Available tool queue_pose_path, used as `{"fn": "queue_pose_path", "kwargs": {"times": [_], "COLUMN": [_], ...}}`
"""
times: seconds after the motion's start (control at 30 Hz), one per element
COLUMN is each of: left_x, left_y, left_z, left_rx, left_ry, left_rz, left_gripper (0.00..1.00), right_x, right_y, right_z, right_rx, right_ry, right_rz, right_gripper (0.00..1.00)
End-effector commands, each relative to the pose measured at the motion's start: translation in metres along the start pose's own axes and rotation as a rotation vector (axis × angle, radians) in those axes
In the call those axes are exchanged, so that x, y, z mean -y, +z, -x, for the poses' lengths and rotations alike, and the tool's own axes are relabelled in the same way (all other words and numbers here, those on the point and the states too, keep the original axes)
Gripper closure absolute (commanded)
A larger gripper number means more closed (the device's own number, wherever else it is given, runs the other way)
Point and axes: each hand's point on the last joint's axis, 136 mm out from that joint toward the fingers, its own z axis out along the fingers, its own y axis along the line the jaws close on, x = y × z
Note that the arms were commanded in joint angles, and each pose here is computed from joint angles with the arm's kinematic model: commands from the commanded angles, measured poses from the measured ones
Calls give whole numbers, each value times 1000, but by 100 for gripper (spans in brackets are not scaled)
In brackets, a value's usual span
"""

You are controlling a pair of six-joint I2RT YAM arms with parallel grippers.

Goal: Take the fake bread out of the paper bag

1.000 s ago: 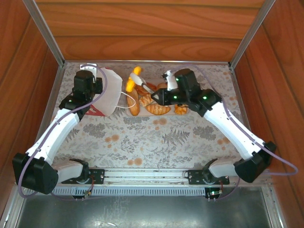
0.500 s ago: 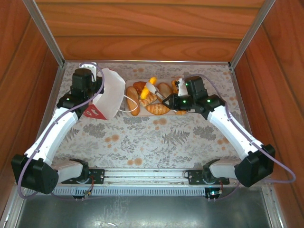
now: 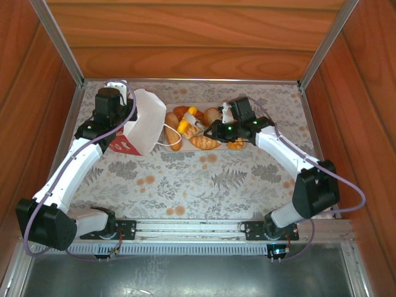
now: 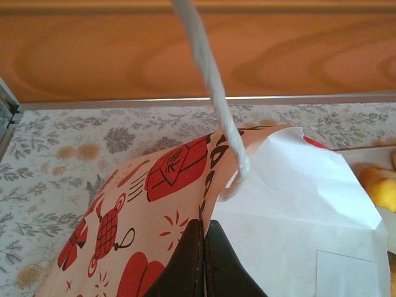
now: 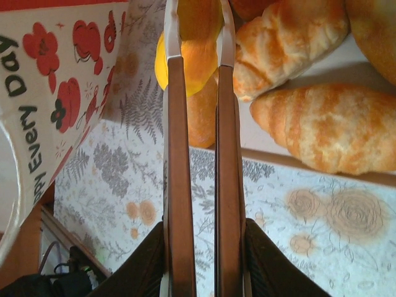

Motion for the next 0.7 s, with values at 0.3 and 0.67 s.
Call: {"fn": "queue_pose_path", "kwargs": {"times": [0.3, 0.67], "left_x": [4, 9], "left_y": [4, 6], "left_z": [2, 1], "left_rx": [-2, 8], "left_ry": [-40, -54], "left_rz": [-34, -61], "left_gripper": [100, 100], "right_x": [-14, 11], "right_y": [25, 35], "right_z": [49, 42], "right_rx": [80, 58], "right_ry": [-13, 16], "right_rz": [77, -21], "right_gripper": [87, 82]}}
